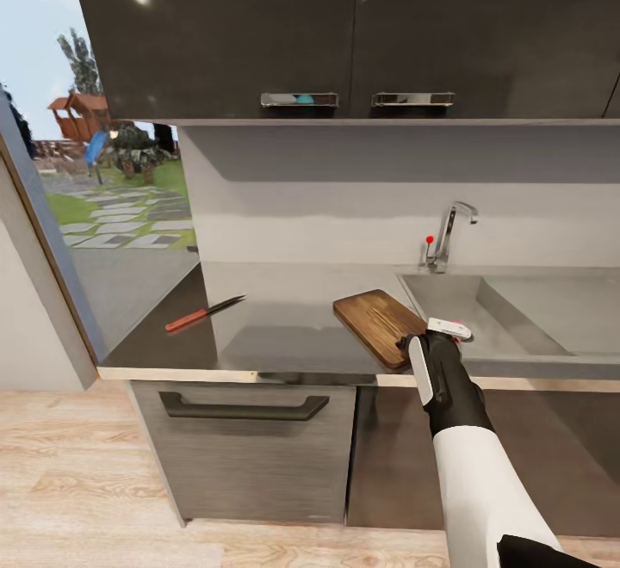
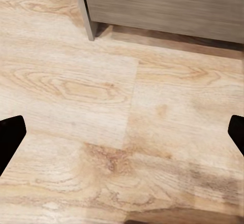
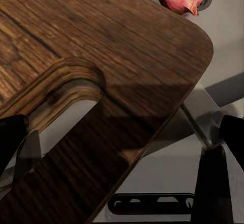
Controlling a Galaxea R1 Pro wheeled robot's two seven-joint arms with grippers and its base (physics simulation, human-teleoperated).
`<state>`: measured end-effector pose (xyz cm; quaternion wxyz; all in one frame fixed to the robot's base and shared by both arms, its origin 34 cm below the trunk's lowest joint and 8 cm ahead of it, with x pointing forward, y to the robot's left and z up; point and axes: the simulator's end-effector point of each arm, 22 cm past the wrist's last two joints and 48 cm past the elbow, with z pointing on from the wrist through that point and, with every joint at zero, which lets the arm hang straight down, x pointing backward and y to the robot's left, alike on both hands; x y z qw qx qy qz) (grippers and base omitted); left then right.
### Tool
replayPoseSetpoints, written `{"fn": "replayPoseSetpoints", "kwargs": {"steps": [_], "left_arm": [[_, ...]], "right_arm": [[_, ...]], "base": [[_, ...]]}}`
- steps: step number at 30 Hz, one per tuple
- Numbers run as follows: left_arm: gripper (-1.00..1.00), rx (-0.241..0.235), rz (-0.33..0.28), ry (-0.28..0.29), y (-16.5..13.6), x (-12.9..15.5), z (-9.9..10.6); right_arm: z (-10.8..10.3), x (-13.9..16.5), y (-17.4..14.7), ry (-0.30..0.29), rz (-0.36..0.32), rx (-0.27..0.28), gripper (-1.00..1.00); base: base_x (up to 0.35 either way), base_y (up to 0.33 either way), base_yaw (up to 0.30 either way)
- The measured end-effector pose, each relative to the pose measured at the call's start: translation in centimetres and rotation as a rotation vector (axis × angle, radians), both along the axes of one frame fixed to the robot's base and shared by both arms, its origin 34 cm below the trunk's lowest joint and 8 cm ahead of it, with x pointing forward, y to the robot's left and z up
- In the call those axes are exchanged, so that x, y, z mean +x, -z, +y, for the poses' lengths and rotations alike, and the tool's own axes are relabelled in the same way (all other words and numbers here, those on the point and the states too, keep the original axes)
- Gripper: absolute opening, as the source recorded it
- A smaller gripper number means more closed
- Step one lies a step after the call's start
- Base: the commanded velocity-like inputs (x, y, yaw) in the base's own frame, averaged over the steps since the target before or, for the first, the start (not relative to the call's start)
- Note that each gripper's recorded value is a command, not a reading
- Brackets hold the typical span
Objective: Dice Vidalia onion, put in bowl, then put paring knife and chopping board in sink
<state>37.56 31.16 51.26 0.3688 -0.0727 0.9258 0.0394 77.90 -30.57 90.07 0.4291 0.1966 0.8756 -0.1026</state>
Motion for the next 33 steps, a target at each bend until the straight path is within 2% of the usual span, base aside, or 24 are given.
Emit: {"fn": "replayPoseSetpoints", "kwargs": {"steps": [8,10,33], "left_arm": [[1.00,0.000,0.000,0.000,0.00,0.00,0.00],[1.00,0.000,0.000,0.000,0.00,0.00,0.01],[1.00,0.000,0.000,0.000,0.00,0.00,0.02]], "right_arm": [[-0.43,-0.15,-0.16,0.005,0.007,-0.022,-1.00],[-0.01,-0.01,0.17,0.002,0.002,-0.002,-1.00],[-0.06,-0.04,0.15,0.003,0.003,-0.004,-1.00]], "base": [[0.000,0.000,0.000],[0.000,0.000,0.000],[0.000,0.000,0.000]]}}
